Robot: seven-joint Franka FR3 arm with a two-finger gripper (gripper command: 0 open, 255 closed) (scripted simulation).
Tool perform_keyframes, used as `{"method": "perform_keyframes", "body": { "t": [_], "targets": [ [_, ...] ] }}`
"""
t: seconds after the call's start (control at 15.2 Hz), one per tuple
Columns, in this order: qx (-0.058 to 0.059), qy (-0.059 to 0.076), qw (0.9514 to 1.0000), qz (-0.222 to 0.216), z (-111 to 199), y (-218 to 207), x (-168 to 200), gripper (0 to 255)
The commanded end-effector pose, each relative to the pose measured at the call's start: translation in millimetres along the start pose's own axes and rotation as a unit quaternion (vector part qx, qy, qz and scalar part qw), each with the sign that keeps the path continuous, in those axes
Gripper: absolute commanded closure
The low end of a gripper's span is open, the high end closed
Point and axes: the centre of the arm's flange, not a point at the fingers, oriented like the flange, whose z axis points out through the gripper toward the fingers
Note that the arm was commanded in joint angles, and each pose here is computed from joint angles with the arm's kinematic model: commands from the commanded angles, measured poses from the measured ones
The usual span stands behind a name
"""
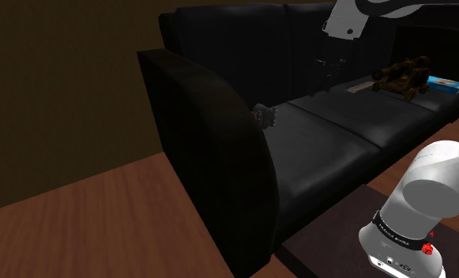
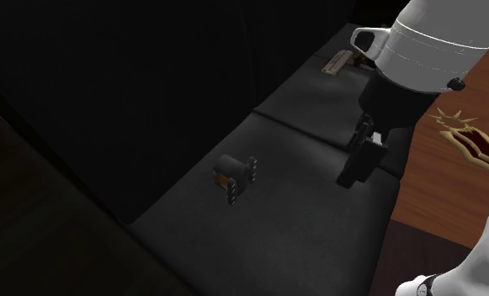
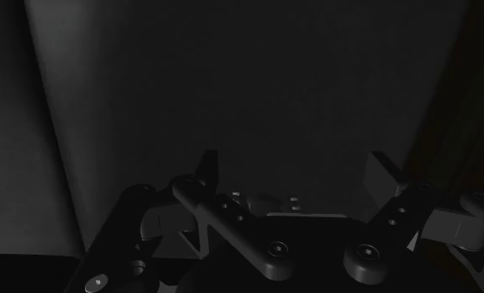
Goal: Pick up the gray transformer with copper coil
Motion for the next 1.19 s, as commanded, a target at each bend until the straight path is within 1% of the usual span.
{"method": "perform_keyframes", "body": {
  "t": [0.0,1.12],
  "targets": [
    [0.000,0.000,1.0000,0.000,0.0,0.0,0.0,0],
    [0.028,0.023,0.9993,-0.004,116.3,17.6,184.9,0]
  ]
}}
